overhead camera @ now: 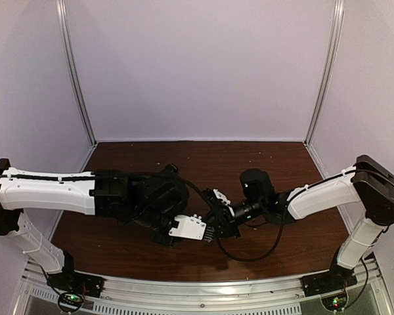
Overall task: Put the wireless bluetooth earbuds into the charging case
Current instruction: Insert the left earbud into the left side groove of the charging case, then adjust the left earbud in the left side groove of the charging case.
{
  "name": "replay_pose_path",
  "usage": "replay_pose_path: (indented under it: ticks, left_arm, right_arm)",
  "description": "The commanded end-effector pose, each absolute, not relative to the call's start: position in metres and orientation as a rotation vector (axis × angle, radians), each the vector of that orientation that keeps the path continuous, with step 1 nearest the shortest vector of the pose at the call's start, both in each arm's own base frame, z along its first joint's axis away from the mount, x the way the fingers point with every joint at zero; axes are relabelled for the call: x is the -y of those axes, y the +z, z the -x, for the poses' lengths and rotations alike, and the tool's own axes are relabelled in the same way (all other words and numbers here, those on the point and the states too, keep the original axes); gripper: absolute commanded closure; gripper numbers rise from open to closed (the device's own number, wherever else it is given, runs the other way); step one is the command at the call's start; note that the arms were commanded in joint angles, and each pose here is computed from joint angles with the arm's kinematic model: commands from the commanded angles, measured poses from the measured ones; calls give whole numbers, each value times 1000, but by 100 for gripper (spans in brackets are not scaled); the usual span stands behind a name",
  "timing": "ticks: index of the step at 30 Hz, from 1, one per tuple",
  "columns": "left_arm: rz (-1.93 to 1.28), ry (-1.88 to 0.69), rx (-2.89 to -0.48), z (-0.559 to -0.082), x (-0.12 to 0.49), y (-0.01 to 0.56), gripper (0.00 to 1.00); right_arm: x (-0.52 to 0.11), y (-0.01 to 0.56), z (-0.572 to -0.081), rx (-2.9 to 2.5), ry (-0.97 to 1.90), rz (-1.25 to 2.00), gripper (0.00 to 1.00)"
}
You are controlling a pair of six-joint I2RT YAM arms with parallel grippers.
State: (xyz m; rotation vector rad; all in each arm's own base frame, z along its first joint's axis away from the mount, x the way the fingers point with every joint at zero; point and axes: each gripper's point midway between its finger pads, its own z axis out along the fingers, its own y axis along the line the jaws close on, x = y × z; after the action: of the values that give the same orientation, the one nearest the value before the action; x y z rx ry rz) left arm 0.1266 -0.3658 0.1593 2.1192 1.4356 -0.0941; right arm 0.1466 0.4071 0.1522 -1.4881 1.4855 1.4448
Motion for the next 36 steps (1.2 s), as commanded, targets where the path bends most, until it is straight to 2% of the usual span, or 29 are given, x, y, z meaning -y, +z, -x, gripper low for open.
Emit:
replay_pose_path:
  ticks: [1, 9, 29, 32, 36]
  left_arm:
    - [-2118, -115, -1393, -123, 377, 166, 79]
    - [-2085, -61, -1414, -130, 371, 172, 66]
    - [-1863, -175, -1338, -129, 369, 241, 60]
    - [-1711, -224, -1318, -132, 362, 265, 54]
    - [-1500, -305, -1310, -141, 349, 293, 41]
  right_arm:
    - [-418, 181, -149, -1353, 1452, 1477, 100]
    - [-415, 177, -148, -1366, 1440, 1481, 100]
    - [-416, 175, -153, -1369, 1409, 1472, 100]
    - [-413, 183, -155, -1345, 1405, 1448, 100]
    - [-408, 198, -158, -1301, 1387, 1406, 100]
